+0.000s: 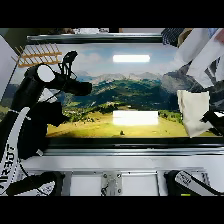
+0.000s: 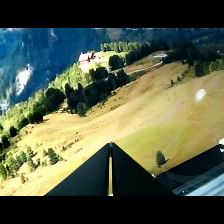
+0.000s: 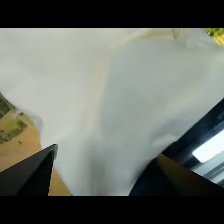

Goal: Fold the clothes and pants, and hang the long-sleeved shirts on hangers.

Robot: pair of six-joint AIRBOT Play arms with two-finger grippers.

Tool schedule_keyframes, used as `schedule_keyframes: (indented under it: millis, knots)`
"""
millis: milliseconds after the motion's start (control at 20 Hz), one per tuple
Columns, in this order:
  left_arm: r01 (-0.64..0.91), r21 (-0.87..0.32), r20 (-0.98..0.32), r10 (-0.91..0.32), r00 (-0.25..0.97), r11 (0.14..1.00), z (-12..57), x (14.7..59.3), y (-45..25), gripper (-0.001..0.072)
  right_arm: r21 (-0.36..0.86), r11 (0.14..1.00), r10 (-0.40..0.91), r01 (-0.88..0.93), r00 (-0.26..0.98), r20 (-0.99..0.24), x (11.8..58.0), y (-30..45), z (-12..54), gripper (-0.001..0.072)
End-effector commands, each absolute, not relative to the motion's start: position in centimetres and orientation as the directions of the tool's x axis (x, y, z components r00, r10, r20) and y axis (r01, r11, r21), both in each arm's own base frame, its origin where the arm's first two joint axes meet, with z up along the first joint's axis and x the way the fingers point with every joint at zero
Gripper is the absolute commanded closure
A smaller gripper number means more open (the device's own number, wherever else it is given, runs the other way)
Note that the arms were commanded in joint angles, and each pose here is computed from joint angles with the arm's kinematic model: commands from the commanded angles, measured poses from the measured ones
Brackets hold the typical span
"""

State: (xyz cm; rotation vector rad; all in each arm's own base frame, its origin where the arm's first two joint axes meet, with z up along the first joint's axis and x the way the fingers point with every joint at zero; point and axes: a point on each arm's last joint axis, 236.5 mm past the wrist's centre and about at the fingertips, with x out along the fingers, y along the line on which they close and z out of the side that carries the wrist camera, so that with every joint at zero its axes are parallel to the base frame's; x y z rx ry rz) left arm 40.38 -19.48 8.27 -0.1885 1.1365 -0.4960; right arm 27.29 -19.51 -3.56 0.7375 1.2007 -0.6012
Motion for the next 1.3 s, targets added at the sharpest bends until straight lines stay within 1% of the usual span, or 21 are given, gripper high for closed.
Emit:
schedule_keyframes:
  millis: [0,50,100,200,250,350,400,450,500,550,600,700,750,800,850,900,1250]
  knots:
    - [0.283,-0.389,-0.823,-0.469,0.32,0.877,8.2,40.2,-19.5,0.0693,0.04,0.677,-0.169,0.735,0.209,-0.963,24.7,-21.6,-0.7,0.0121]
    - [0.283,-0.389,-0.826,-0.468,0.314,0.877,8.1,40.1,-19.5,0.0693,0.002,0.683,-0.237,0.73,0.225,-0.945,24.4,-22.6,1.3,0.0121]
    - [0.283,-0.389,-0.828,-0.468,0.308,0.877,8.1,39.9,-19.4,0.0692,-0.013,0.685,-0.299,0.729,0.265,-0.917,24.4,-23.1,3.6,0.0121]
    - [0.283,-0.39,-0.831,-0.467,0.302,0.876,8.0,39.8,-19.5,0.0692,0.036,0.7,-0.361,0.713,0.396,-0.844,25.4,-22.5,8.0,0.012]
    - [0.283,-0.39,-0.832,-0.467,0.299,0.876,8.0,39.7,-19.4,0.0692,0.077,0.735,-0.345,0.674,0.468,-0.814,26.2,-21.0,9.7,0.012]
    - [0.279,-0.391,-0.833,-0.466,0.298,0.877,7.7,39.7,-19.4,0.0692,0.189,0.833,-0.214,0.52,0.619,-0.756,28.7,-15.7,12.5,0.0121]
    - [0.274,-0.391,-0.837,-0.463,0.292,0.879,7.2,39.6,-19.3,0.0692,0.257,0.881,-0.102,0.397,0.69,-0.716,30.2,-11.9,13.7,0.0121]
    - [0.266,-0.391,-0.84,-0.46,0.286,0.881,6.5,39.4,-19.3,0.0692,0.307,0.914,0.013,0.266,0.737,-0.676,31.4,-8.1,14.6,0.0121]
    - [0.26,-0.392,-0.846,-0.457,0.275,0.883,5.9,39.2,-19.2,0.0692,0.342,0.931,0.129,0.131,0.757,-0.641,32.1,-4.3,15.3,0.0121]
    - [0.255,-0.392,-0.851,-0.454,0.265,0.884,5.4,38.9,-19.1,0.0692,0.37,0.929,0.244,0.004,0.747,-0.619,32.5,-0.4,15.5,0.0121]
    - [0.251,-0.392,-0.855,-0.451,0.255,0.885,5.0,38.7,-19.1,0.0692,0.379,0.921,0.324,-0.09,0.719,-0.615,32.4,2.8,15.3,0.0128]
    - [0.246,-0.392,-0.859,-0.449,0.247,0.886,4.6,38.5,-19.0,0.0692,0.368,0.904,0.415,-0.217,0.654,-0.633,31.8,7.2,14.5,0.0133]
    - [0.247,-0.393,-0.857,-0.45,0.25,0.886,4.7,38.6,-19.0,0.0692,0.364,0.892,0.447,-0.266,0.624,-0.64,31.4,8.9,14.3,0.025]
    - [0.247,-0.392,-0.857,-0.45,0.253,0.886,4.8,38.6,-19.0,0.0692,0.365,0.881,0.473,-0.301,0.603,-0.643,31.1,10.2,14.1,0.0489]
    - [0.247,-0.392,-0.857,-0.45,0.253,0.886,4.8,38.6,-19.0,0.0692,0.366,0.871,0.491,-0.328,0.586,-0.645,30.9,11.1,14.0,0.0711]
    - [0.247,-0.393,-0.857,-0.45,0.252,0.886,4.8,38.6,-19.0,0.0692,0.368,0.866,0.5,-0.339,0.575,-0.647,30.7,11.6,13.8,0.0701]
    - [0.247,-0.392,-0.856,-0.45,0.254,0.886,4.8,38.6,-19.0,0.0692,0.37,0.864,0.503,-0.34,0.57,-0.65,30.7,11.7,13.8,0.0702]
